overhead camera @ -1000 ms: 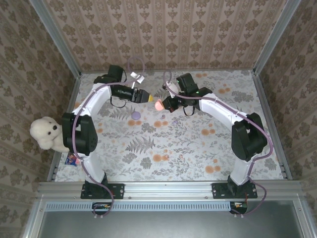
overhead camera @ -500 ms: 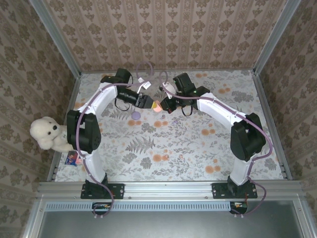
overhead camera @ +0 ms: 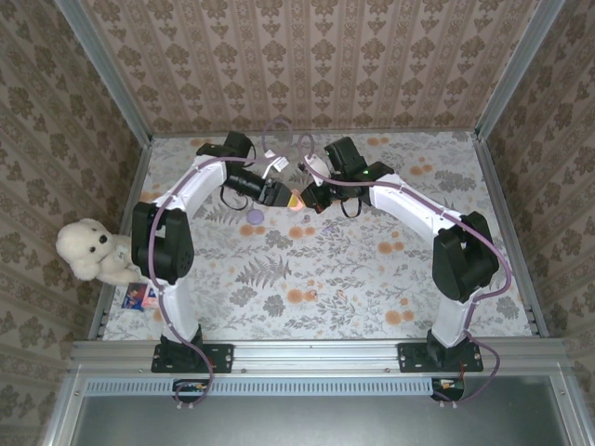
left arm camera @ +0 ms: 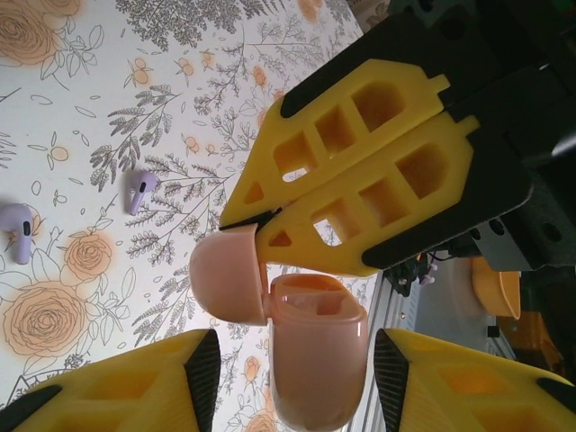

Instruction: Insert wireless bluetooth earbuds into charging case

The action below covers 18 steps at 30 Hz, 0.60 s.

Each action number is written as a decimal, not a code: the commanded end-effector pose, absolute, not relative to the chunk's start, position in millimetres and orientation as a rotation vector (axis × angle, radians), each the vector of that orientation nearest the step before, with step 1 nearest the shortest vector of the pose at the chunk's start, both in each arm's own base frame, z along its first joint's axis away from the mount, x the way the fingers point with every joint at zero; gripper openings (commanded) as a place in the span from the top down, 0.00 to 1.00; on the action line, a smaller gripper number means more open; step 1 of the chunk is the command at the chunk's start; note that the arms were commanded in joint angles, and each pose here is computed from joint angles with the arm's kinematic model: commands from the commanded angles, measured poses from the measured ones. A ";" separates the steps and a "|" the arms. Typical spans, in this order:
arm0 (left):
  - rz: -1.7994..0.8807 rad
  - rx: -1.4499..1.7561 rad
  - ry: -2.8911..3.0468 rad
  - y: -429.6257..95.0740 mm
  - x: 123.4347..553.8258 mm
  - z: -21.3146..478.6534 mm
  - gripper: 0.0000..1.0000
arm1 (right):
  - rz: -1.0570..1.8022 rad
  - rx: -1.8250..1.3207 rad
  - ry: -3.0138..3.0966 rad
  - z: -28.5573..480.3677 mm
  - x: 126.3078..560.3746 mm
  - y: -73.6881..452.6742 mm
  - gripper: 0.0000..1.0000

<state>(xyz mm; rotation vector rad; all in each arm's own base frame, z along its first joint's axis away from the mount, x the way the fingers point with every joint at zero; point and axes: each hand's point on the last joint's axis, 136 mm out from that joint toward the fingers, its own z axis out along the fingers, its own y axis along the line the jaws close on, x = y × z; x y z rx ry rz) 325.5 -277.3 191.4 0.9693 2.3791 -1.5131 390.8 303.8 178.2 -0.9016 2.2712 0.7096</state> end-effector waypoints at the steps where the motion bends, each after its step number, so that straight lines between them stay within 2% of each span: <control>1: -1.536 1.010 2.319 -281.8 327.5 204.1 0.51 | 0.704 -0.929 2.258 185.0 390.1 307.0 1.00; 18: -1.556 1.014 2.310 -284.8 327.0 203.3 0.63 | 0.714 -0.925 2.253 187.3 390.3 308.3 1.00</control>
